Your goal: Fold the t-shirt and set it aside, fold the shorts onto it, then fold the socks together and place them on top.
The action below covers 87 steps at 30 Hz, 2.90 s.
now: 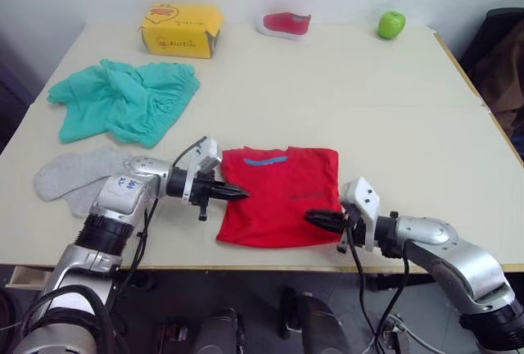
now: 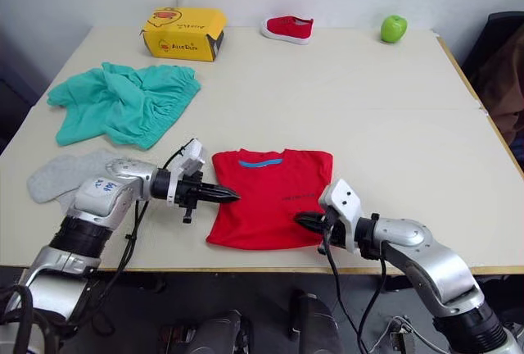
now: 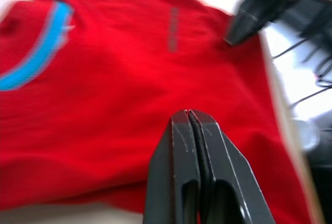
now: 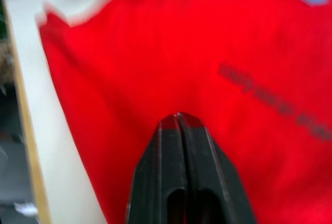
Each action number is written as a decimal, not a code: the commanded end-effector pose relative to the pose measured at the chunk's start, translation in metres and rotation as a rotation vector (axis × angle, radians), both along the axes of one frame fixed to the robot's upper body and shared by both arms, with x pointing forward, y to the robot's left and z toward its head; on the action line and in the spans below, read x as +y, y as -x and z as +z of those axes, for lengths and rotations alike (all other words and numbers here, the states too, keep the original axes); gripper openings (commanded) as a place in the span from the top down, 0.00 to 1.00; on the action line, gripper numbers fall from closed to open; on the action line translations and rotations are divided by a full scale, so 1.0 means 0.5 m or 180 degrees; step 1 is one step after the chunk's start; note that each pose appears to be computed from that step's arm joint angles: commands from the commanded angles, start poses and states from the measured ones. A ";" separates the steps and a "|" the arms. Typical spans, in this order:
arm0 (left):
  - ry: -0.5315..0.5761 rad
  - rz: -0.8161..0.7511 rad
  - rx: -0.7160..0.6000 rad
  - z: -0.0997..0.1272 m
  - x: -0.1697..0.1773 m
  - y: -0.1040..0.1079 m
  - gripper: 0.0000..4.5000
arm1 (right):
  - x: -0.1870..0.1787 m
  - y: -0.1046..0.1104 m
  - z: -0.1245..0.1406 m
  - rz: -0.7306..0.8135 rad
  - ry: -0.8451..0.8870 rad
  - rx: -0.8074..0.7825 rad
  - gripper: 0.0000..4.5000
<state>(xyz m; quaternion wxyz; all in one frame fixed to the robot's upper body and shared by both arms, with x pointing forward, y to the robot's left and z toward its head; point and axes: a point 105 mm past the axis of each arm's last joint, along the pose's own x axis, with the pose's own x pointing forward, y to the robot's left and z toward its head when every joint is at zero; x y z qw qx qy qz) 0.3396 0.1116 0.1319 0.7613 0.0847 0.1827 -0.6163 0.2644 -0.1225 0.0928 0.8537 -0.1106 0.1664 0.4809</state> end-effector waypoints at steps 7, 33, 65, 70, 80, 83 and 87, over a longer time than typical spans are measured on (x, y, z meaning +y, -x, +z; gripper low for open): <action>-0.0113 0.1062 -0.0450 0.009 0.067 -0.144 1.00 | -0.060 0.034 -0.028 -0.0073 0.0354 -0.0024 1.00; -0.0314 0.0355 0.0012 -0.078 0.024 0.047 1.00 | -0.075 -0.269 0.049 -0.1169 0.0454 -0.0799 1.00; 0.0519 0.0011 -0.0774 0.157 0.050 0.129 0.00 | -0.030 -0.102 0.029 -0.0515 -0.1054 0.2318 0.00; 0.0503 0.0009 -0.0809 0.164 0.049 0.133 0.00 | 0.010 -0.105 0.006 -0.0437 -0.0998 0.2458 0.04; 0.0527 -0.0003 -0.0822 0.170 0.043 0.139 0.00 | 0.008 -0.120 0.013 -0.0496 -0.1053 0.2308 0.76; 0.0581 -0.0089 -0.0804 0.174 0.033 0.141 0.00 | -0.001 -0.128 0.030 -0.0526 -0.1105 0.2162 0.96; 0.0651 -0.0287 -0.0755 0.183 0.015 0.147 0.00 | -0.037 -0.126 0.067 -0.0620 -0.1181 0.2012 0.99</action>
